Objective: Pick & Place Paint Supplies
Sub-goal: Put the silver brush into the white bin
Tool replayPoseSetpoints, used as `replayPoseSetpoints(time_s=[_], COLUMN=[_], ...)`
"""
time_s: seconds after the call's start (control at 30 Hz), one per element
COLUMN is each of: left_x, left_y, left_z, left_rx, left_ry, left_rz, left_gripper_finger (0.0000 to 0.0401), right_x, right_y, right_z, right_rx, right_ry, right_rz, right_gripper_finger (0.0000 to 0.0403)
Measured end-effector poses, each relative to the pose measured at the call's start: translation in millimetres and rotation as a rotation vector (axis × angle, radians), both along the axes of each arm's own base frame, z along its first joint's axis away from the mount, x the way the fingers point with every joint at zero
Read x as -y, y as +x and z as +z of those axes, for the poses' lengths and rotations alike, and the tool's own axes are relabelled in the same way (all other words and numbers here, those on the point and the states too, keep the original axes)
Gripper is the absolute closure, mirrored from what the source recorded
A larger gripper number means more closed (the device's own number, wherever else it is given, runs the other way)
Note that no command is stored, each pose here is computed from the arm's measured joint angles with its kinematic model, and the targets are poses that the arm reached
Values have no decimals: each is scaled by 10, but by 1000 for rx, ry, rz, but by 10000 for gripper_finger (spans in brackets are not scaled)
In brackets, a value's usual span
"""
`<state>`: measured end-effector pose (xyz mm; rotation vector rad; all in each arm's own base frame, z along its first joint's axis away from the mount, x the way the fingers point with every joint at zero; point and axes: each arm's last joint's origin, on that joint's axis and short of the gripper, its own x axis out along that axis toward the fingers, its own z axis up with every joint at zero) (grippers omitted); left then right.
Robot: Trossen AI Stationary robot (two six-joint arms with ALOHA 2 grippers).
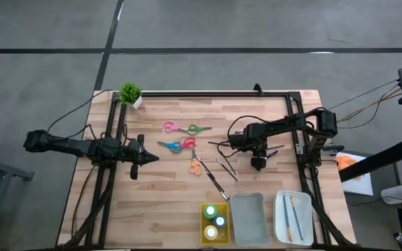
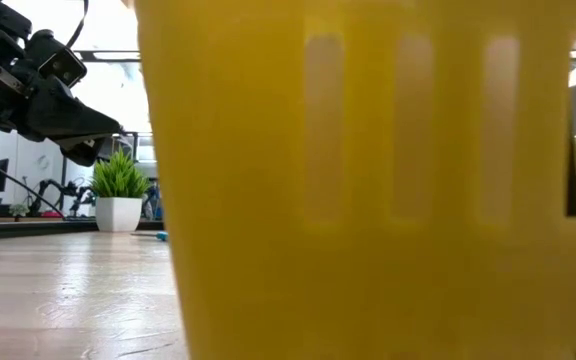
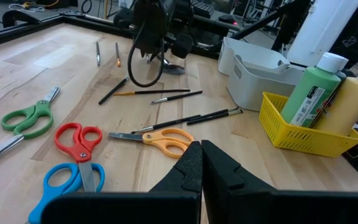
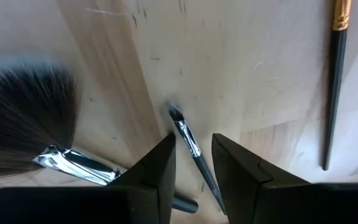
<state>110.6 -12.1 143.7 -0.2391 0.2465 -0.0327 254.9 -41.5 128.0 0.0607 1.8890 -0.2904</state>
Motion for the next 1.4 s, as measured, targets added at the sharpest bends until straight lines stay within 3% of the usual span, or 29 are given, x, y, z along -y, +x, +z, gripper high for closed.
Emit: replayPoseSetpoints(time_s=[0.3, 0.73, 1.0, 1.23, 1.4], left_x=[0, 0, 0, 0, 0], left_y=[0, 0, 0, 0, 0], left_z=[0, 0, 0, 0, 0], left_rx=[0, 0, 0, 0, 0], left_ry=[0, 0, 0, 0, 0], left_rz=[0, 0, 0, 0, 0], left_gripper_finger=[401, 401, 401, 401, 401], right_x=[-8, -7, 2, -1, -108], right_y=[-7, 4, 91, 197, 279], right_z=[-14, 2, 167, 499, 859], right_rx=[10, 3, 34, 103, 221], right_ry=[14, 6, -27, -83, -125], right_rz=[-15, -38, -111, -207, -356], right_gripper_finger=[387, 387, 387, 388, 388])
